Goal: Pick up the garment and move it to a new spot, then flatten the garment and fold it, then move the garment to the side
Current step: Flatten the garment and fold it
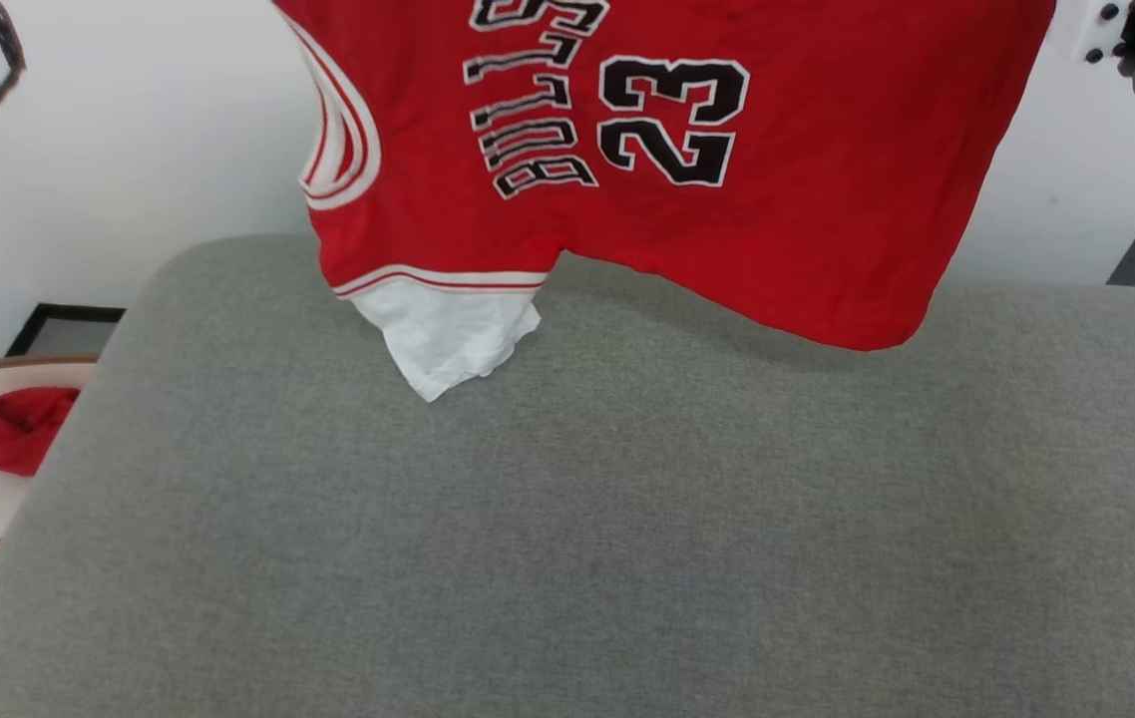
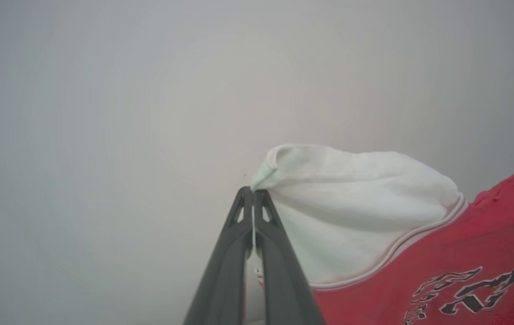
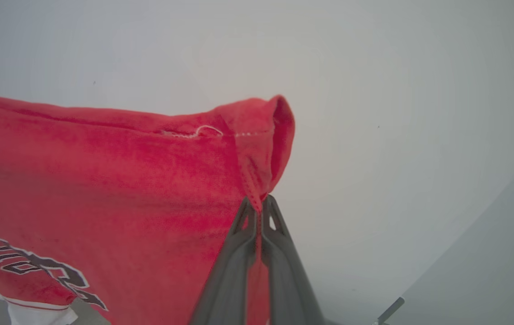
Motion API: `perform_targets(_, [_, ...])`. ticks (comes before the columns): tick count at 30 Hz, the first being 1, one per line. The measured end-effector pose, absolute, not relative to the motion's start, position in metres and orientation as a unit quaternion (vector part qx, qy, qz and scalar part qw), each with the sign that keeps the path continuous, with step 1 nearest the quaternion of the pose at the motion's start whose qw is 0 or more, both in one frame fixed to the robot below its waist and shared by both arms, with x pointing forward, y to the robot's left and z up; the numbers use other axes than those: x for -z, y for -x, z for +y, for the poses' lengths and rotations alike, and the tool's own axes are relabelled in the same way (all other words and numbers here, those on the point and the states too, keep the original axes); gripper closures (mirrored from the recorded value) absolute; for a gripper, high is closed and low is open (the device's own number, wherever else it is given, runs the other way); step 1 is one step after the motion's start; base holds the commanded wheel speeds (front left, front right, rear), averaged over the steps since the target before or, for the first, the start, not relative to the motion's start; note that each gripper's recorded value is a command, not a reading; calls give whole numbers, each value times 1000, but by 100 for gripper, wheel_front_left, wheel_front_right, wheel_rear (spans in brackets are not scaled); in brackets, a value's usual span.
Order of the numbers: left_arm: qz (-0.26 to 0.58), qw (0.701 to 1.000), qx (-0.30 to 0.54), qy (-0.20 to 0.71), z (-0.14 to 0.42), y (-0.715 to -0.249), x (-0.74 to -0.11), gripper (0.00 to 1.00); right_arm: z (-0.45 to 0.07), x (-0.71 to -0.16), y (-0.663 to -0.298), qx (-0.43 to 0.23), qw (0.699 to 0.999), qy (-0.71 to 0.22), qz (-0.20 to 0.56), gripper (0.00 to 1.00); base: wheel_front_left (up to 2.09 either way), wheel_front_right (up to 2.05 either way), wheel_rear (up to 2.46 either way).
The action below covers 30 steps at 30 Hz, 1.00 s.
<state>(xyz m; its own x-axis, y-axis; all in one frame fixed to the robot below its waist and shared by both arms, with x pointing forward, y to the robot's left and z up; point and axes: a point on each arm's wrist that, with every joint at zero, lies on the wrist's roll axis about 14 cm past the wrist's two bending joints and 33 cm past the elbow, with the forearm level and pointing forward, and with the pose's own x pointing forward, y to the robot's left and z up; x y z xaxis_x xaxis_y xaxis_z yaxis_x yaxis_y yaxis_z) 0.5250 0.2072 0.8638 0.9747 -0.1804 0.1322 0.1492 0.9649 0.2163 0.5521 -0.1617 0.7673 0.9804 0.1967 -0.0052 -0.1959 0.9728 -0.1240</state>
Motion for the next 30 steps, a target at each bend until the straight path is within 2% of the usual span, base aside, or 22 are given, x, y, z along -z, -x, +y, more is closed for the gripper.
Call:
perform_targets(8, [-110,984,95,-99,194,-546,-880,100,-169,-768,-568,-91,994,59,-14,100,0,0,0])
perform_targets(17, [-185,971,89,-122,191,-591,-910,100,-178,-775,-614,-80,992,73,-68,100,0,0,0])
perform_targets(23, [-227,959,102,-134,176,-631,-913,100,-186,-756,-655,-71,989,81,-98,100,0,0,0])
perform_targets(30, [-261,945,129,-149,155,-684,-883,100,-195,-705,-705,-61,988,87,-114,100,0,0,0])
